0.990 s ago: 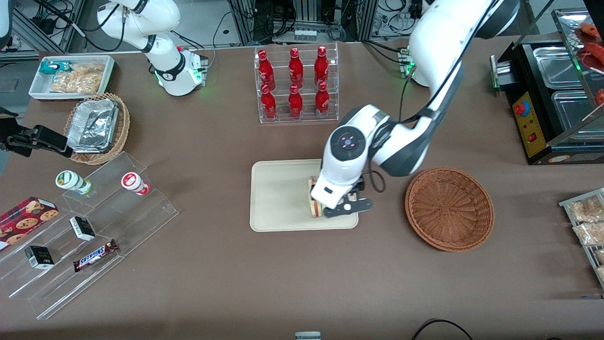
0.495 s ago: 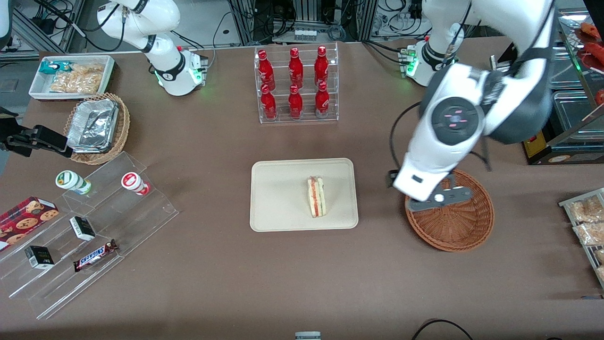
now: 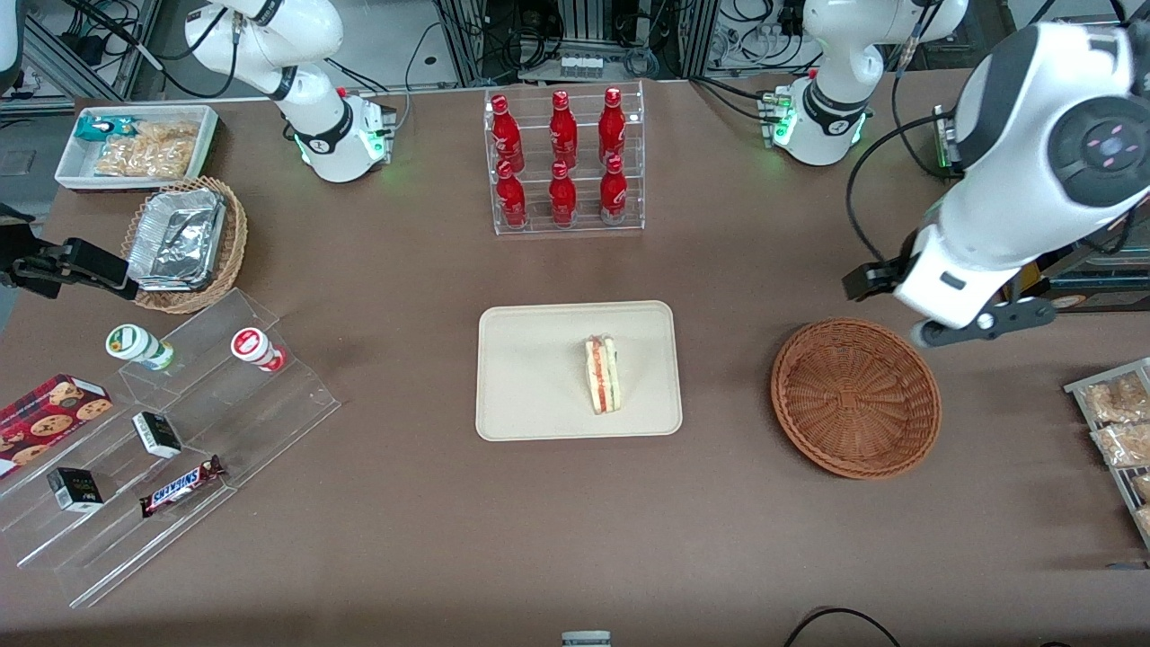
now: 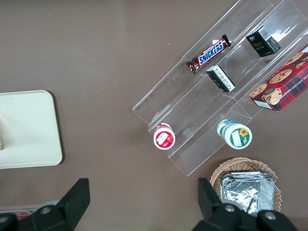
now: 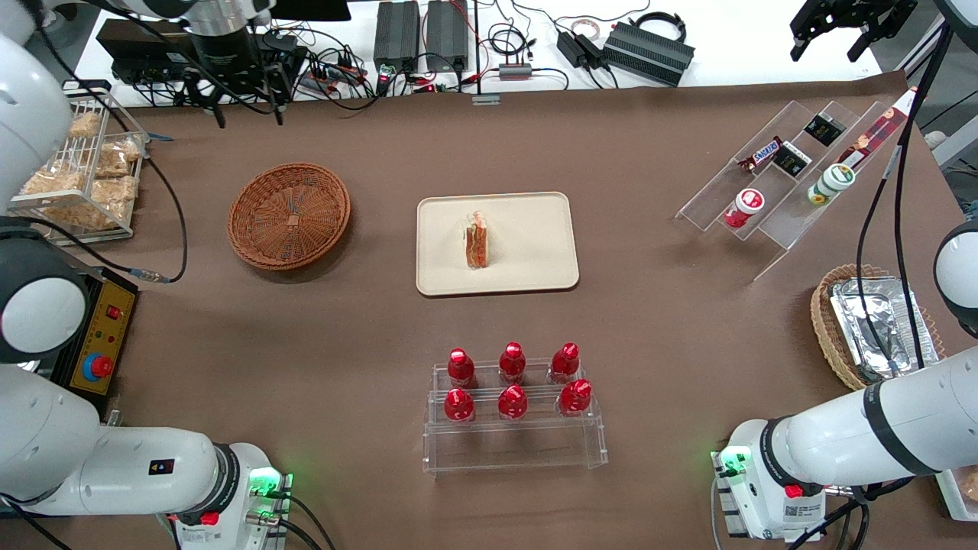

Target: Place sandwich from basket to tray

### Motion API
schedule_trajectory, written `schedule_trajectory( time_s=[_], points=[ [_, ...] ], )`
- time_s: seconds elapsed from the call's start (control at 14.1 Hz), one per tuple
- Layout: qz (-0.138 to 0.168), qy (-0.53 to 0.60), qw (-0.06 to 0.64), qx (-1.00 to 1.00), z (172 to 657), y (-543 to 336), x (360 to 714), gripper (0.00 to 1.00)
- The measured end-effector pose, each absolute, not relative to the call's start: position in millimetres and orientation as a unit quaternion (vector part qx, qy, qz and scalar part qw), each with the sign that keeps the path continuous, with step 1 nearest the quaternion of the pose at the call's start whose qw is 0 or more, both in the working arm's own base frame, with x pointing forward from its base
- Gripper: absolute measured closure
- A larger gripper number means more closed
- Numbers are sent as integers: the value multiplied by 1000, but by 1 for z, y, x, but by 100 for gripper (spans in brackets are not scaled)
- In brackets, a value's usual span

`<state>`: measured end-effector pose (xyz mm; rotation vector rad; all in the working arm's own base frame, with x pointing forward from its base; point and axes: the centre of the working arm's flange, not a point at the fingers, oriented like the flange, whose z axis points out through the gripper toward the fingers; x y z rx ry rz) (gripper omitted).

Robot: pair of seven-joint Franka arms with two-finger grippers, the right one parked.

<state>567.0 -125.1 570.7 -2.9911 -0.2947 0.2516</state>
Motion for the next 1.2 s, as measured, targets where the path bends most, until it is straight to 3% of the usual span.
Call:
schedule_trajectory(
  time_s=[0.57,1.2],
  points=[
    [95,-68,60,-991,591,-72,556,0],
    [79,-55,52,-994,607,-81,556,0]
  ],
)
